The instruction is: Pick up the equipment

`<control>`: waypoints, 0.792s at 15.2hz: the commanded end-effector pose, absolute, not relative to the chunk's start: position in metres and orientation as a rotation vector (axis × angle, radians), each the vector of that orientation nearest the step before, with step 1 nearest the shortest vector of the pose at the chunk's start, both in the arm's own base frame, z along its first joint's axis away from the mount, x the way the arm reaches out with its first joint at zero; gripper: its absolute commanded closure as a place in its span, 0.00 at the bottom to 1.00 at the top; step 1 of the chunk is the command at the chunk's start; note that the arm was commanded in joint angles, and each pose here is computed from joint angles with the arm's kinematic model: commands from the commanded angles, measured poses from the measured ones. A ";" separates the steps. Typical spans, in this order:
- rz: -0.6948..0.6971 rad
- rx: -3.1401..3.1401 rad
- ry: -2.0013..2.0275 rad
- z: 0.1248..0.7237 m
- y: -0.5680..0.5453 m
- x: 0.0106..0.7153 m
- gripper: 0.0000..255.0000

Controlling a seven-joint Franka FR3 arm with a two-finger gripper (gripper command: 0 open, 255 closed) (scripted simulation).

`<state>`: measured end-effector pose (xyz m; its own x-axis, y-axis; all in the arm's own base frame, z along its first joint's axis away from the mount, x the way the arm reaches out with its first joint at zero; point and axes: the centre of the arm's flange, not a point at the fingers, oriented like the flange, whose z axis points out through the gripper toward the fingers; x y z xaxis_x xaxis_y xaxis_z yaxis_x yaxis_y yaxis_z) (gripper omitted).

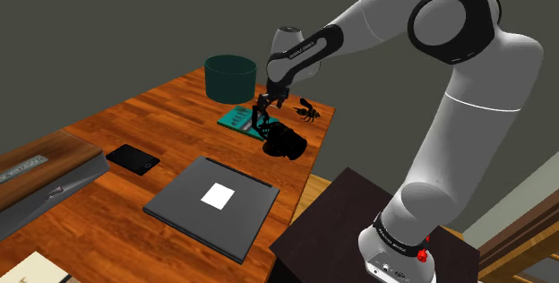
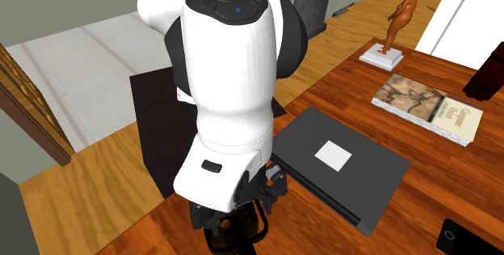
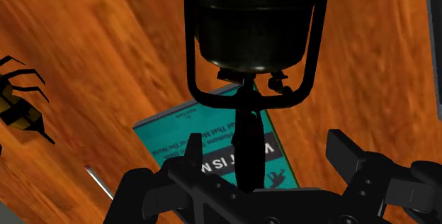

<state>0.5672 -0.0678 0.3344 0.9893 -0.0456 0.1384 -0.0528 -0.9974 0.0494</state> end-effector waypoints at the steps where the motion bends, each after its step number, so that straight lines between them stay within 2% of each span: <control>1: 0.233 3.077 -0.070 0.319 -0.074 0.589 0.00; 11: 0.234 3.077 -0.069 0.279 -0.074 0.590 0.00; 12: 0.234 3.077 -0.069 0.278 -0.074 0.590 1.00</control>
